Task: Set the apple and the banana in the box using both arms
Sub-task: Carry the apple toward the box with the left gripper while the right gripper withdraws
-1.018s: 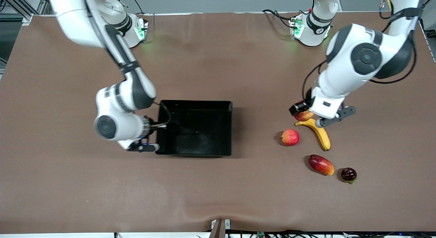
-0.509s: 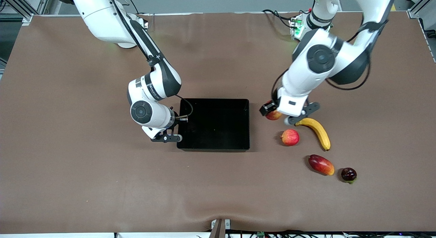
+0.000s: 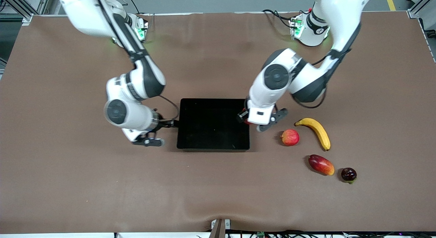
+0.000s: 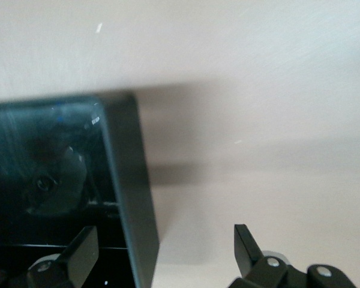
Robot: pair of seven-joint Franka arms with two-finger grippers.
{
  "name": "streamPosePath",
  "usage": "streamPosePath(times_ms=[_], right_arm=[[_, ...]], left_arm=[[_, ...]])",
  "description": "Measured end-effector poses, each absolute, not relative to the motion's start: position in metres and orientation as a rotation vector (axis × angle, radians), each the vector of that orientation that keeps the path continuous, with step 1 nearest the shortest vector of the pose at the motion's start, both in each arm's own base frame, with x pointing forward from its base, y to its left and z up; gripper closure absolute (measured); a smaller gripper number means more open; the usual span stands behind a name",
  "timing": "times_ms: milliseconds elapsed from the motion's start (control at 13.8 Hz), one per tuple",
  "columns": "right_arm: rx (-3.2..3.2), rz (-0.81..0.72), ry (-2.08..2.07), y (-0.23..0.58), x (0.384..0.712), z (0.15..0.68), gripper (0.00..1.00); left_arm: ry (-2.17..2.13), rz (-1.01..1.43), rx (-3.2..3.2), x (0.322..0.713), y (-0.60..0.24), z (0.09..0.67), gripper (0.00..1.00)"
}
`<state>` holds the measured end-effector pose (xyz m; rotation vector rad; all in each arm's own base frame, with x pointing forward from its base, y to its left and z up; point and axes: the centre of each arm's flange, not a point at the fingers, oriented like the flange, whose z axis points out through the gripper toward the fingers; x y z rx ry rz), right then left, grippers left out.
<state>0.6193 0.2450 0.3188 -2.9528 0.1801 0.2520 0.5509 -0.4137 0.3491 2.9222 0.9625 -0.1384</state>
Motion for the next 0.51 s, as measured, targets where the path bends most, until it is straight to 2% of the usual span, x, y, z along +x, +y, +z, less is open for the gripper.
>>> streamPosePath(times_ms=[291,509], right_arm=[[-2.928,0.127,0.1,0.129,0.649,0.37,0.0],[-2.918,0.108,0.063,0.024,0.648,0.406,0.0]], left_arm=[[0.943,-0.136,2.96,0.541,-0.458,0.306,0.25],[0.919,-0.146,2.961,0.539,-0.468,0.282,0.25]])
